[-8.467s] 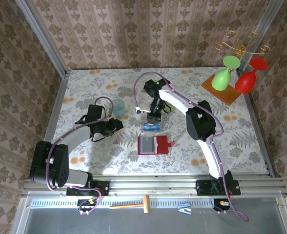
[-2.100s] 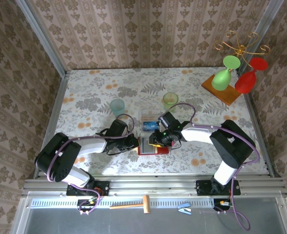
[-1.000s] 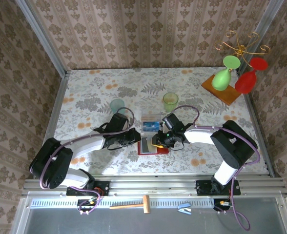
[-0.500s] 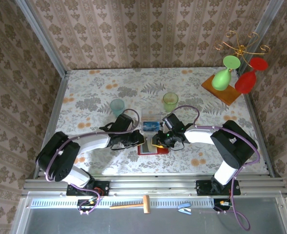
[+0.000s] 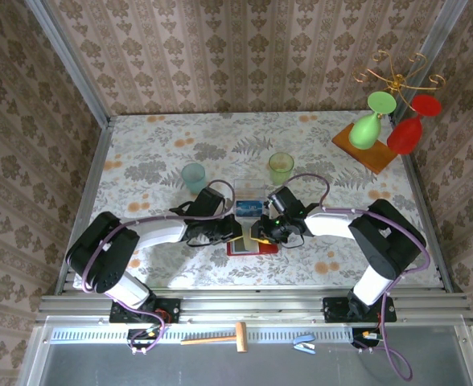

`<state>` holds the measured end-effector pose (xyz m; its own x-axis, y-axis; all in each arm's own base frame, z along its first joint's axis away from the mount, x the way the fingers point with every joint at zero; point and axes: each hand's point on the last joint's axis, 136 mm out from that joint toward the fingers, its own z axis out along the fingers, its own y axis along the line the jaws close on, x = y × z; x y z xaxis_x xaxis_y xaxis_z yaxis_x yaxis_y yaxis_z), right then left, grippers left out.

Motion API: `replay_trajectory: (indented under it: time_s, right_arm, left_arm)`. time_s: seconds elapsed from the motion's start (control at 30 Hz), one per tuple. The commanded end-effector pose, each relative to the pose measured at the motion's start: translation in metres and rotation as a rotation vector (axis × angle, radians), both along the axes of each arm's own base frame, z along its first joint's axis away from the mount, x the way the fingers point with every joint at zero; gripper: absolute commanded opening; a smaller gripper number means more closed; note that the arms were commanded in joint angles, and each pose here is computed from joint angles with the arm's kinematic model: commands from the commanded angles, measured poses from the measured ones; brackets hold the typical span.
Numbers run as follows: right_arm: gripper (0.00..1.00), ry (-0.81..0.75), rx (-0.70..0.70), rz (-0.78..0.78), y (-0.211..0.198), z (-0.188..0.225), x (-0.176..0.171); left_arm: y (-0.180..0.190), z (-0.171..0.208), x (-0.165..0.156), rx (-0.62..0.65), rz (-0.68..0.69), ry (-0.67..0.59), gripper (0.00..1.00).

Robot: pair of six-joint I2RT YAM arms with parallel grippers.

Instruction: Take the credit cards out of the card holder

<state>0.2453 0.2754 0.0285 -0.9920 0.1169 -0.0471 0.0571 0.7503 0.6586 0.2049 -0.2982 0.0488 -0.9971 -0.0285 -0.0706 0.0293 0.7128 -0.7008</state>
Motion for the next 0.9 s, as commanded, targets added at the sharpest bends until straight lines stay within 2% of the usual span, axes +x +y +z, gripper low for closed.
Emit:
replay_trajectory:
  time_s: [0.0, 0.47, 0.87]
  right_arm:
    - [0.29, -0.03, 0.001, -0.006, -0.004, 0.019, 0.002]
    - [0.3, -0.14, -0.03, -0.085, -0.043, 0.062, 0.007]
    - [0.31, -0.173, -0.05, -0.171, -0.082, 0.071, -0.001]
  left_arm:
    - [-0.014, 0.014, 0.004, -0.044, -0.018, -0.015, 0.11]
    - [-0.041, 0.032, 0.008, -0.07, -0.068, -0.041, 0.11]
    - [-0.08, 0.023, 0.005, -0.078, -0.145, -0.019, 0.11]
